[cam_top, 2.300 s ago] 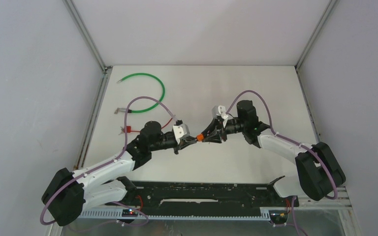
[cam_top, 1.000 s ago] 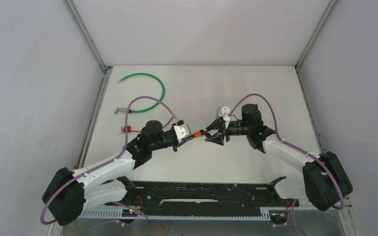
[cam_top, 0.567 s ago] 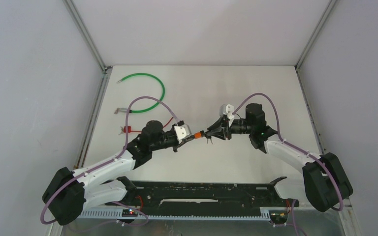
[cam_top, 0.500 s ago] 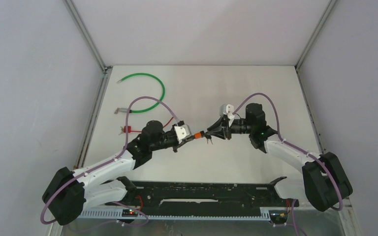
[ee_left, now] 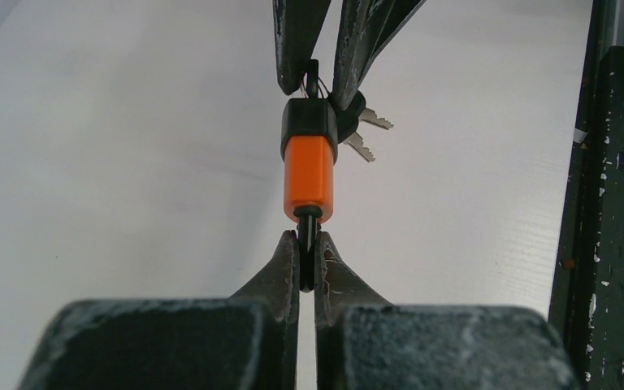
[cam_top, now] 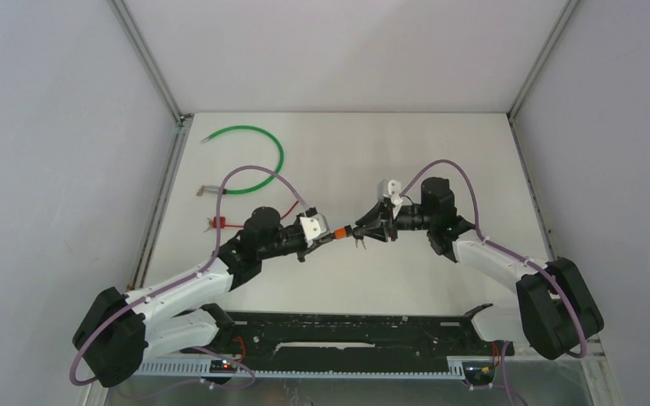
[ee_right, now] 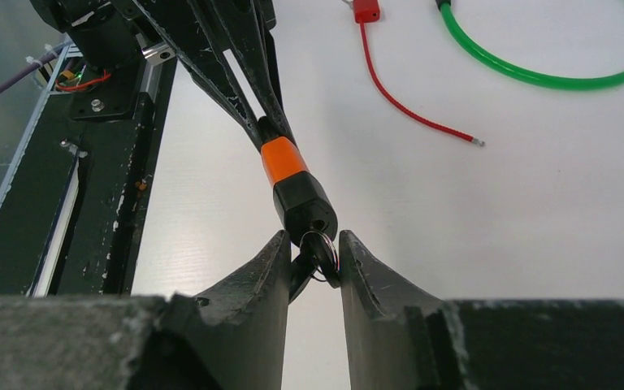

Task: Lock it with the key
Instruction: Lock the lock.

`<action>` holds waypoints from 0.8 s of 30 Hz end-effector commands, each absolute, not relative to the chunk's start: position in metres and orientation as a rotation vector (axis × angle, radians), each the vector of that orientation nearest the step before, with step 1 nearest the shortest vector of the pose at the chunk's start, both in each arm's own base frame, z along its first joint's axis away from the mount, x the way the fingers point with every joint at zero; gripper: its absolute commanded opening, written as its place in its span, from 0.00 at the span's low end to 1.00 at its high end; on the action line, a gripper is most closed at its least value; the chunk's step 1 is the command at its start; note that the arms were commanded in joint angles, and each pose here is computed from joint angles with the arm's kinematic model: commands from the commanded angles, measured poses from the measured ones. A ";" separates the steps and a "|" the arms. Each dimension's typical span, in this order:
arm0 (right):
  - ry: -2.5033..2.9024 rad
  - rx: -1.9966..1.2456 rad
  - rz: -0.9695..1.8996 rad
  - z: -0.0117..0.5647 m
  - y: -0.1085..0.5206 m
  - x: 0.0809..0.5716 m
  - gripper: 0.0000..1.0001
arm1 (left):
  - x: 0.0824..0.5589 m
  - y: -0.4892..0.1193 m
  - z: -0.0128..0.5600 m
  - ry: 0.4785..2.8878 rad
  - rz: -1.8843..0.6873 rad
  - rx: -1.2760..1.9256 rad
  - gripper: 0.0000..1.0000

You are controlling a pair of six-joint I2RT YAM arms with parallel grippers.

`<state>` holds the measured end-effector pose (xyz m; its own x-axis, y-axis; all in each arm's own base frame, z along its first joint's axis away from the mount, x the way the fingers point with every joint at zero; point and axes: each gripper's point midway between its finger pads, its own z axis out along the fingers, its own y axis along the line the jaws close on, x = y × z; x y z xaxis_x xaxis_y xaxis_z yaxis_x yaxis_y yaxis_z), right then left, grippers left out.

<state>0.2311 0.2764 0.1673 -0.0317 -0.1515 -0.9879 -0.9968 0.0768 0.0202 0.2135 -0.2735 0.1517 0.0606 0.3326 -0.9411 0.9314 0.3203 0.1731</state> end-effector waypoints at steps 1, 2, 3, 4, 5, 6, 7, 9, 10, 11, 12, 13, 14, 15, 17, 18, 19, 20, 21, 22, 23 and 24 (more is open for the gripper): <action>1.347 -1.275 1.121 0.170 0.280 0.230 0.30 | 0.226 -0.286 0.206 1.324 -0.662 1.177 0.00; 1.354 -1.277 1.128 0.168 0.280 0.230 0.28 | 0.226 -0.286 0.206 1.324 -0.662 1.176 0.00; 1.358 -1.279 1.131 0.168 0.280 0.230 0.25 | 0.226 -0.286 0.206 1.324 -0.662 1.177 0.00; 1.361 -1.280 1.133 0.167 0.280 0.230 0.21 | 0.226 -0.287 0.206 1.324 -0.662 1.178 0.00; 1.362 -1.282 1.135 0.167 0.281 0.230 0.17 | 0.226 -0.286 0.206 1.324 -0.662 1.177 0.00; 1.363 -1.282 1.136 0.167 0.281 0.231 0.12 | 0.226 -0.286 0.206 1.324 -0.661 1.177 0.00; 1.366 -1.281 1.134 0.167 0.281 0.231 0.09 | 0.227 -0.286 0.206 1.326 -0.661 1.176 0.00; 1.371 -1.281 1.121 0.166 0.280 0.233 0.04 | 0.226 -0.286 0.207 1.324 -0.660 1.175 0.00; 1.375 -1.280 1.111 0.165 0.279 0.234 0.01 | 0.226 -0.286 0.207 1.323 -0.659 1.175 0.00; 1.380 -1.281 1.094 0.164 0.278 0.235 0.00 | 0.227 -0.285 0.207 1.325 -0.655 1.174 0.00; 1.385 -1.284 1.068 0.162 0.277 0.238 0.00 | 0.227 -0.285 0.207 1.325 -0.653 1.173 0.00; 1.393 -1.289 1.039 0.159 0.275 0.240 0.00 | 0.227 -0.285 0.207 1.326 -0.648 1.174 0.00; 1.403 -1.291 1.010 0.156 0.273 0.243 0.00 | 0.228 -0.284 0.206 1.329 -0.641 1.176 0.00; 1.406 -1.296 0.987 0.155 0.271 0.245 0.00 | 0.228 -0.283 0.205 1.331 -0.635 1.175 0.00; 1.412 -1.298 0.955 0.153 0.268 0.248 0.00 | 0.230 -0.281 0.204 1.335 -0.623 1.169 0.00; 1.420 -1.296 0.938 0.152 0.266 0.250 0.00 | 0.229 -0.282 0.204 1.334 -0.624 1.169 0.00; 1.432 -1.293 0.918 0.150 0.265 0.252 0.00 | 0.230 -0.282 0.204 1.334 -0.623 1.170 0.00; 1.444 -1.286 0.899 0.148 0.263 0.255 0.00 | 0.230 -0.282 0.204 1.335 -0.623 1.171 0.00; 1.457 -1.277 0.882 0.147 0.262 0.258 0.00 | 0.230 -0.282 0.203 1.339 -0.622 1.173 0.00; 1.473 -1.264 0.855 0.146 0.259 0.262 0.00 | 0.230 -0.282 0.204 1.339 -0.621 1.174 0.00; 1.488 -1.254 0.833 0.145 0.257 0.265 0.00 | 0.230 -0.281 0.204 1.339 -0.618 1.173 0.00; 1.504 -1.244 0.811 0.143 0.255 0.268 0.00 | 0.230 -0.281 0.204 1.340 -0.616 1.174 0.00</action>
